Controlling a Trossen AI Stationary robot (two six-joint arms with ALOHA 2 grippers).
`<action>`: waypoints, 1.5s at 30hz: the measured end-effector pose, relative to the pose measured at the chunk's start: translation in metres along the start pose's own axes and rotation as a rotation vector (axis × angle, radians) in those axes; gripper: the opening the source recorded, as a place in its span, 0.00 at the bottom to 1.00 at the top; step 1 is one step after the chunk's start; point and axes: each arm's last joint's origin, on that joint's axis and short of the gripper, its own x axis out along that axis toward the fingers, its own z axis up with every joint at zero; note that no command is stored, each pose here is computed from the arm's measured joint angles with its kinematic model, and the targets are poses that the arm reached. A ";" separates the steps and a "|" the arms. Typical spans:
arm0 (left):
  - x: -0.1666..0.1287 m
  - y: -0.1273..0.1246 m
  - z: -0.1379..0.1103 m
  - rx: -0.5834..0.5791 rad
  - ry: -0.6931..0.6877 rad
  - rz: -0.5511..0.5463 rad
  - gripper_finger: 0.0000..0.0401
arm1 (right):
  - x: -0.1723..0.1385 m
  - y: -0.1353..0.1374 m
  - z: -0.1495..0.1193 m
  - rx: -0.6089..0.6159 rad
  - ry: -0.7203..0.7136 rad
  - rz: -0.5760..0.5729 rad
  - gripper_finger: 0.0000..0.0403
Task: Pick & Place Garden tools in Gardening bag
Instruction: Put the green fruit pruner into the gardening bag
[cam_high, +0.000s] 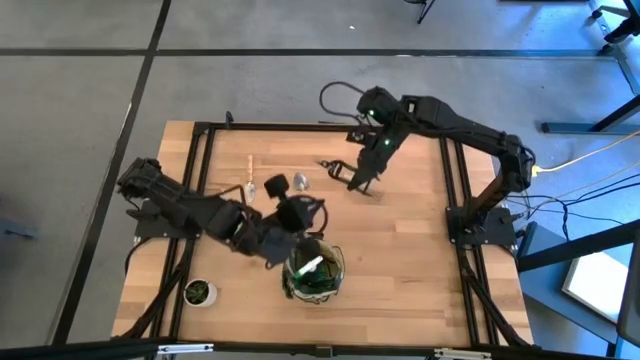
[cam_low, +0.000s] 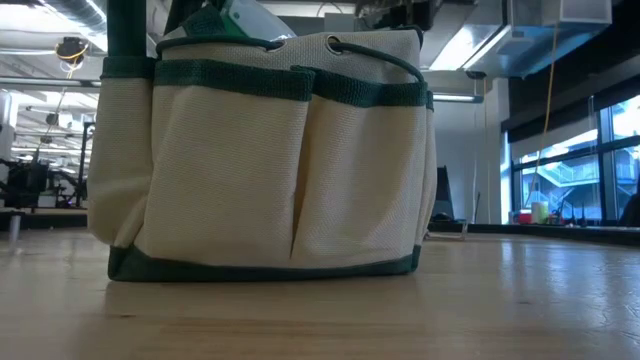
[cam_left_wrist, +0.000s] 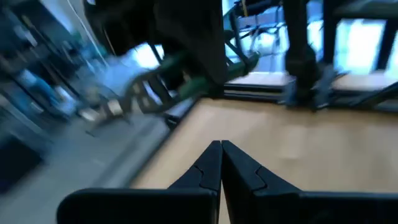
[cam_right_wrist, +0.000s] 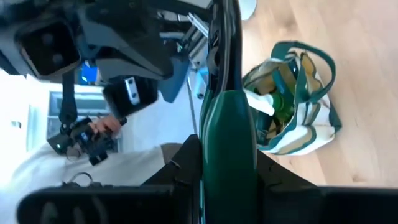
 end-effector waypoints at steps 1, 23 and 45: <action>0.003 0.004 0.003 0.059 -0.002 0.023 0.01 | -0.004 -0.002 0.002 0.008 -0.009 0.006 0.16; 0.049 0.055 0.037 0.651 0.022 0.284 0.28 | -0.071 -0.034 0.057 0.171 -0.148 0.316 0.16; 0.081 0.075 0.032 0.937 0.103 0.262 0.34 | -0.058 -0.039 0.070 0.165 -0.104 0.359 0.16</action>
